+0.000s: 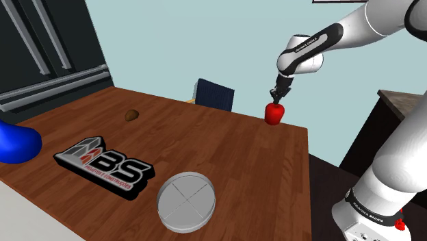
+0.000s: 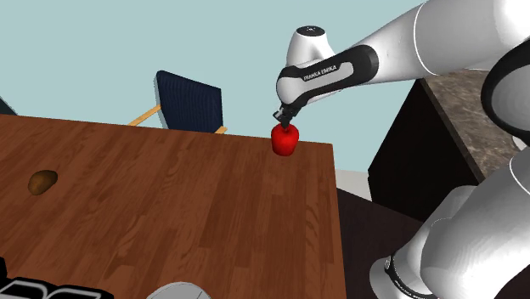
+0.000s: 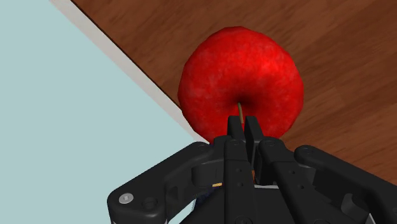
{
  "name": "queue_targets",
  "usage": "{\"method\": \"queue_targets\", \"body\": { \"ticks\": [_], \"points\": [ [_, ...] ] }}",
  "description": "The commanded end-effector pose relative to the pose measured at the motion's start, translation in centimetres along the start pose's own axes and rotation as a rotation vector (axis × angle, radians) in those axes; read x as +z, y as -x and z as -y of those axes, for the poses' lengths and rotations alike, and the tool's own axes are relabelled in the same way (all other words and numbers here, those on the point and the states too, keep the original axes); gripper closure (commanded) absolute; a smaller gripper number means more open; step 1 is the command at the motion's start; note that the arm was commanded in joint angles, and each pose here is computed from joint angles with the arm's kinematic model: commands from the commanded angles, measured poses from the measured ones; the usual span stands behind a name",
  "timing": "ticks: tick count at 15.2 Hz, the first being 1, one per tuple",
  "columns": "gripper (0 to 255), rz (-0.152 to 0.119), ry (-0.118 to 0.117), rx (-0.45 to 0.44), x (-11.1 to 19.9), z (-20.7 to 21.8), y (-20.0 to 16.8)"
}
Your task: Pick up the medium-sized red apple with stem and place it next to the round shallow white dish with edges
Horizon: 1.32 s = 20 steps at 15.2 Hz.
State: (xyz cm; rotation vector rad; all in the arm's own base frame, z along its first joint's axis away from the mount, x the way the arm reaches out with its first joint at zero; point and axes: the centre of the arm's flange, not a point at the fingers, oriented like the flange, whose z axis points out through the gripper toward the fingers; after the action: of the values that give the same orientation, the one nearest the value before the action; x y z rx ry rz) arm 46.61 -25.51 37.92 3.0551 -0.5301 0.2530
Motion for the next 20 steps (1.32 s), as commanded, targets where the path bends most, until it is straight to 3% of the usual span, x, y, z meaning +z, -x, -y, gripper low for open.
{"method": "queue_targets", "body": {
  "ticks": [1, 20],
  "points": [
    [255, 0.000, 0.000, 0.000, -1.1, 0.0, -0.2],
    [255, 0.000, 0.000, 0.000, -11.0, 0.0, -1.8]
  ]
}}
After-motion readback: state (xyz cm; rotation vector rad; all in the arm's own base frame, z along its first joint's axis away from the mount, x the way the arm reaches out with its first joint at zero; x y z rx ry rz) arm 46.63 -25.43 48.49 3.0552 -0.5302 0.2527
